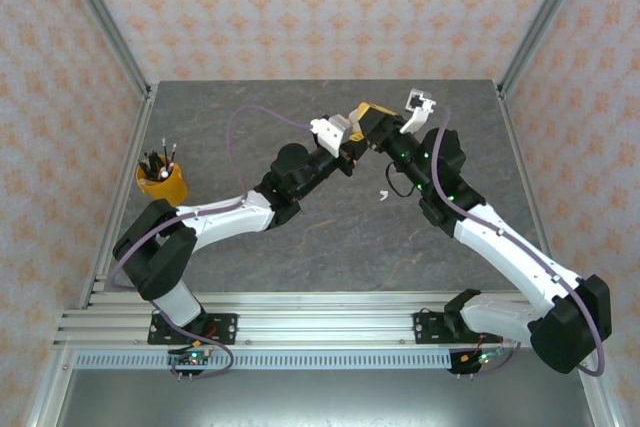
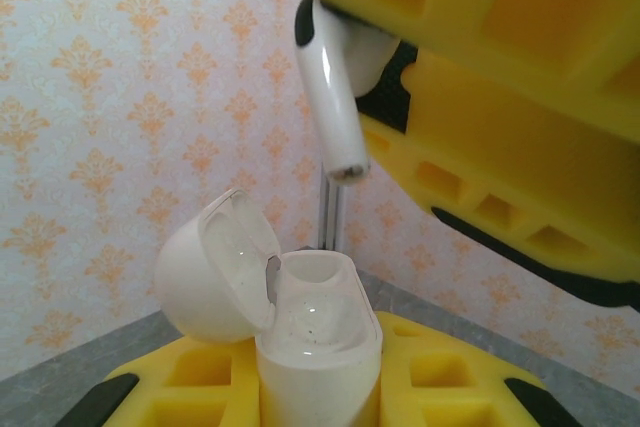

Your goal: Insert the wireless bluetooth earbuds into the charging case

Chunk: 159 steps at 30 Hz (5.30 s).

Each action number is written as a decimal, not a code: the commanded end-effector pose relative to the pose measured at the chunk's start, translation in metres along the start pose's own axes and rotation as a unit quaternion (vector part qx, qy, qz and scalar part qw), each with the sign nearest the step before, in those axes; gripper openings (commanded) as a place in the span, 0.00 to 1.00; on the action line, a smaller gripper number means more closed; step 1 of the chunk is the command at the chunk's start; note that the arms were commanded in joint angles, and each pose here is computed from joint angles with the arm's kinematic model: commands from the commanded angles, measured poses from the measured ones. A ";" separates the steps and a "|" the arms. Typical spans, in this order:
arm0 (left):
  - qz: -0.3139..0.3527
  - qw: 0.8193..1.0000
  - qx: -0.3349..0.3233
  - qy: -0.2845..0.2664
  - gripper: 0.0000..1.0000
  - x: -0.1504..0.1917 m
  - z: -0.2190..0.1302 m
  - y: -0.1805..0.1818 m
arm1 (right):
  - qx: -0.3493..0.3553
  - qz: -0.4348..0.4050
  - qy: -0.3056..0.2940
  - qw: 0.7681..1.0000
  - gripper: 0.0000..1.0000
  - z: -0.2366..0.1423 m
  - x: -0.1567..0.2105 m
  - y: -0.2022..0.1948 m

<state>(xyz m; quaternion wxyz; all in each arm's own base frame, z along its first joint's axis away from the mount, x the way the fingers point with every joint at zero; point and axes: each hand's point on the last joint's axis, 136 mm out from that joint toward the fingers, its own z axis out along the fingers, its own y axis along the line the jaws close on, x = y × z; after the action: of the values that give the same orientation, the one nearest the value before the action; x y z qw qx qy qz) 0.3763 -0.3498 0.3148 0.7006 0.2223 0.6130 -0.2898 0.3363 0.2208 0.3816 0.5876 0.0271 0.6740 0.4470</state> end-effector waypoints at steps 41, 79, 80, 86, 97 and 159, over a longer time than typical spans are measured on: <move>0.027 0.998 -0.008 -0.047 0.00 -0.048 -0.005 -0.002 | 0.016 0.002 0.017 1.000 0.23 0.007 0.019 -0.021; 0.041 0.998 -0.011 -0.047 0.00 -0.054 -0.002 -0.001 | 0.015 -0.008 0.092 0.996 0.32 0.001 0.055 -0.029; 0.040 0.998 -0.011 -0.047 0.00 -0.054 -0.002 -0.001 | 0.018 -0.008 0.090 0.996 0.33 0.001 0.053 -0.029; 0.039 0.998 -0.011 -0.046 0.00 -0.051 -0.003 -0.001 | 0.035 -0.009 0.071 0.997 0.40 0.001 0.039 -0.031; 0.038 0.998 -0.016 -0.046 0.00 -0.048 -0.008 0.001 | 0.070 0.005 0.015 0.997 0.57 -0.011 -0.002 -0.038; 0.041 0.998 -0.048 -0.028 0.00 -0.034 -0.118 0.038 | 0.556 -0.014 0.471 0.685 0.52 -0.059 0.214 -0.282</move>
<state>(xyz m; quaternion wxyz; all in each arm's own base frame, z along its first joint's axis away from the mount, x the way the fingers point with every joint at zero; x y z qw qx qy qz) 0.3163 -0.2471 0.3114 0.7188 0.2194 0.6179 -0.2311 0.3612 0.1442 0.0348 0.0759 0.1254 0.9884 -0.0387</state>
